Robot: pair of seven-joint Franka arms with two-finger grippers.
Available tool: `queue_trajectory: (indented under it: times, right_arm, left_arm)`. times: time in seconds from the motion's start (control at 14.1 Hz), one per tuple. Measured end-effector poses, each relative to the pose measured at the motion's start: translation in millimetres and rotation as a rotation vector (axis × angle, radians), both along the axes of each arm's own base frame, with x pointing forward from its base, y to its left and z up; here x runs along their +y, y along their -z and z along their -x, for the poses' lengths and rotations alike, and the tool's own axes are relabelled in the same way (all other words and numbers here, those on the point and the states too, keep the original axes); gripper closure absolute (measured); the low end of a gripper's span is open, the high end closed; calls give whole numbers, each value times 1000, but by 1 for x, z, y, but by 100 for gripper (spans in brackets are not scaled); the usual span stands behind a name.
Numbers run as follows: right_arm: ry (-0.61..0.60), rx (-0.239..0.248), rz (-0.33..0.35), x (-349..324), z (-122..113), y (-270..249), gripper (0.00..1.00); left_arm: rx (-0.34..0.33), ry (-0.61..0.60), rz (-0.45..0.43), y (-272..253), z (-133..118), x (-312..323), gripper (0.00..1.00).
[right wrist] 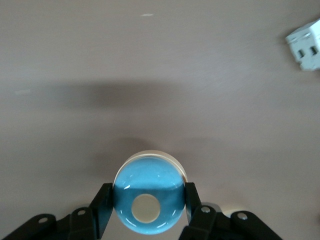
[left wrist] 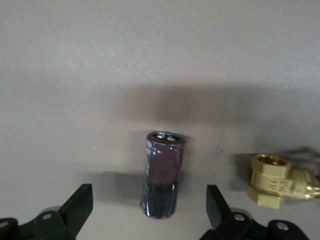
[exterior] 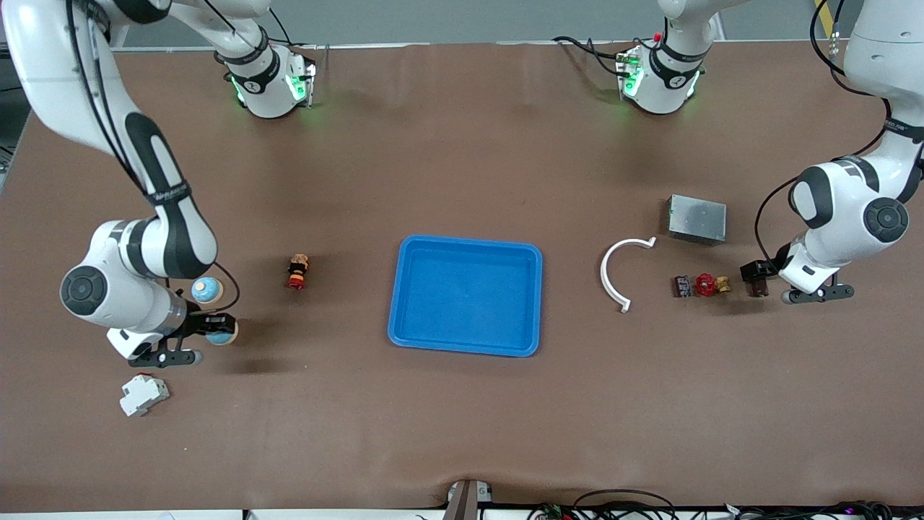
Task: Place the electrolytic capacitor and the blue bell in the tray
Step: 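Carry the bell over the tray while the left gripper grasps the capacitor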
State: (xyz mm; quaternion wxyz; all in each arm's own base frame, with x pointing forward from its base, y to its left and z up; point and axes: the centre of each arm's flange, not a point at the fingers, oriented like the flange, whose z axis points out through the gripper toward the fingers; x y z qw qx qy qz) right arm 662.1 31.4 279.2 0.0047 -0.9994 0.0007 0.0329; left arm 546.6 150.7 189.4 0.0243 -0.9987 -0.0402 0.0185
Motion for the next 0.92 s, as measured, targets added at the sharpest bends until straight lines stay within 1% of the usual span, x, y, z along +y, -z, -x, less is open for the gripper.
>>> queue_trajectory:
  times: [0.14, 0.28, 0.43, 0.5, 0.57, 0.64, 0.71, 0.78, 0.85, 0.92]
  right_arm:
    - [72, 10, 16, 65, 15, -52, 37]
    - [144, 0, 29, 134, 38, -87, 37]
    - [193, -12, 35, 204, 65, -101, 37]
    - [219, -10, 33, 235, 79, -101, 37]
    - [249, 2, 17, 259, 91, -99, 37]
    - [275, 18, -8, 279, 102, -98, 37]
    - [299, 29, -29, 293, 109, -98, 37]
    - [327, 32, -42, 303, 114, -98, 37]
    - [354, 28, -52, 313, 118, -99, 37]
    - [376, 16, -62, 326, 124, -101, 37]
  left_arm:
    - [-3, 5, 0, 1, -3, 4, 0]
    - [-5, 5, 0, 2, -5, 6, 0]
    - [-3, 5, 0, 4, -5, 6, 0]
    - [-2, 5, 1, 4, -5, 6, 8]
    - [0, 5, 2, 6, -5, 6, 8]
    - [3, 5, 3, 7, -5, 5, 12]
    - [5, 5, 3, 8, -4, 5, 21]
    - [6, 5, 4, 9, -4, 5, 33]
    - [6, 4, 4, 9, -4, 5, 44]
    - [6, 3, 4, 9, -4, 5, 57]
